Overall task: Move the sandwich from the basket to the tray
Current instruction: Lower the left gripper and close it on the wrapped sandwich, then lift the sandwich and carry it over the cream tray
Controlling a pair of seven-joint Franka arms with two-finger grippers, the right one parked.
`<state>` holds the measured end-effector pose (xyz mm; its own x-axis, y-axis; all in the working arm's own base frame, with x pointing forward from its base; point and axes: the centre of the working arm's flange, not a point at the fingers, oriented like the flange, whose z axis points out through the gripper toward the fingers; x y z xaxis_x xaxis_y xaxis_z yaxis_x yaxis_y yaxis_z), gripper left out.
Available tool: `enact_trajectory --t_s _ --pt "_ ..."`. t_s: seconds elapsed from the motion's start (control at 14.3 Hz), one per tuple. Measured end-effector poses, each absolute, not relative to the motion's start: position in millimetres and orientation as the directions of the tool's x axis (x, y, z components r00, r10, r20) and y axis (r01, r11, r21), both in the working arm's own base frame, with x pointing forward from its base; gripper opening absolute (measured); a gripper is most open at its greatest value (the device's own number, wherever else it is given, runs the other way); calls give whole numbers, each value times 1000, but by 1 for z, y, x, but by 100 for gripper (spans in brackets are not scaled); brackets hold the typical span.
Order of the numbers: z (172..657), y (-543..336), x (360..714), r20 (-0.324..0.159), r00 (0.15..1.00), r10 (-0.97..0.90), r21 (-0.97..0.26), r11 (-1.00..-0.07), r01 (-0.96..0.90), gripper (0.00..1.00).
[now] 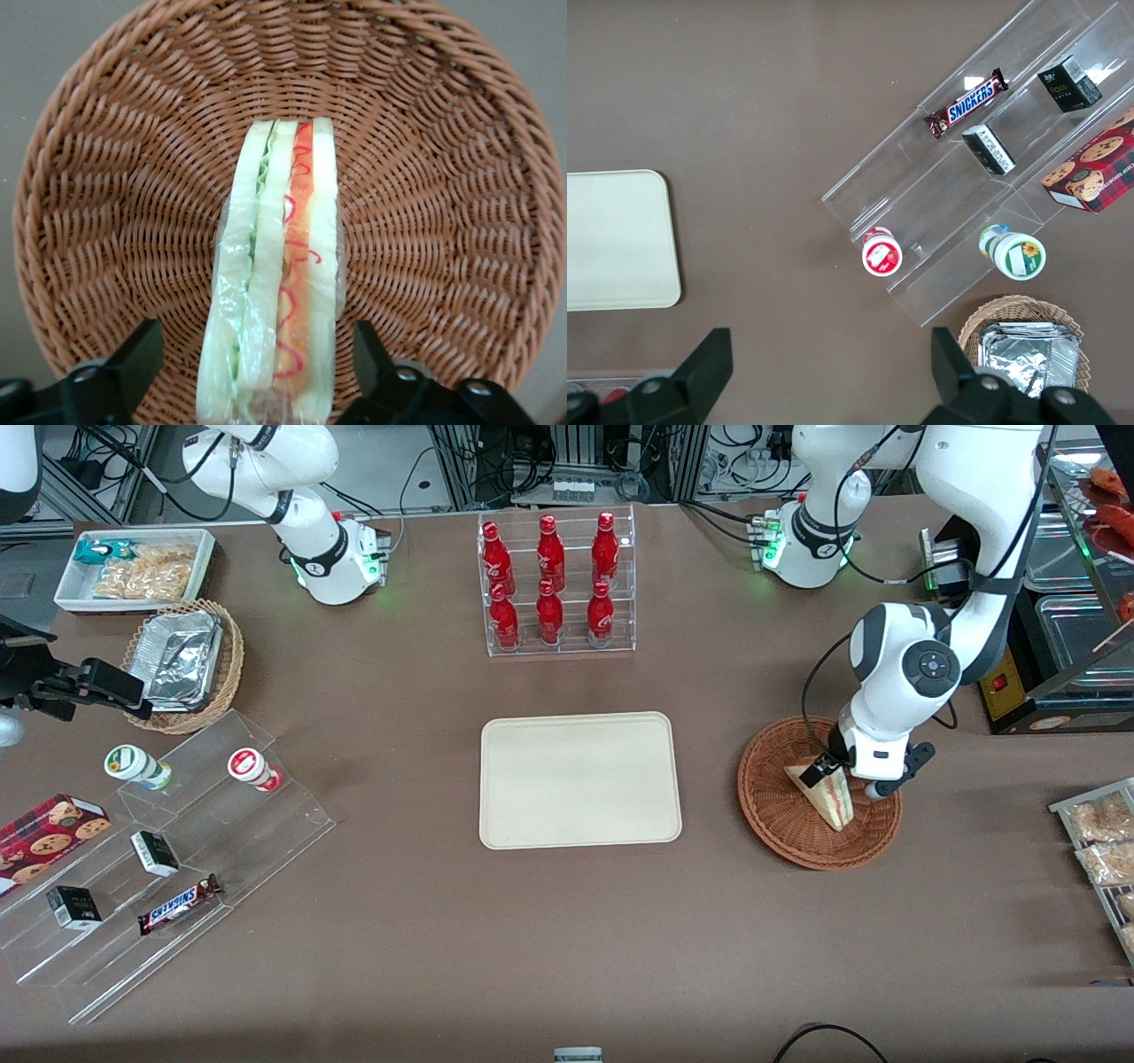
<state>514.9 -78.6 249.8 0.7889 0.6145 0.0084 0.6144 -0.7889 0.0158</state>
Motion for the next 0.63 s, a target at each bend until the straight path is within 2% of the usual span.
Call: enact_trajectory --t_s 0.28,0.42,0.56,0.63 --pt "251 -79 520 14 808 589 21 -808 589 44" --pt "264 -82 530 15 846 532 19 -847 532 30" --pt "287 -90 543 -31 911 410 -18 -912 410 19" --pt "303 -98 551 -61 940 335 -33 -942 334 18"
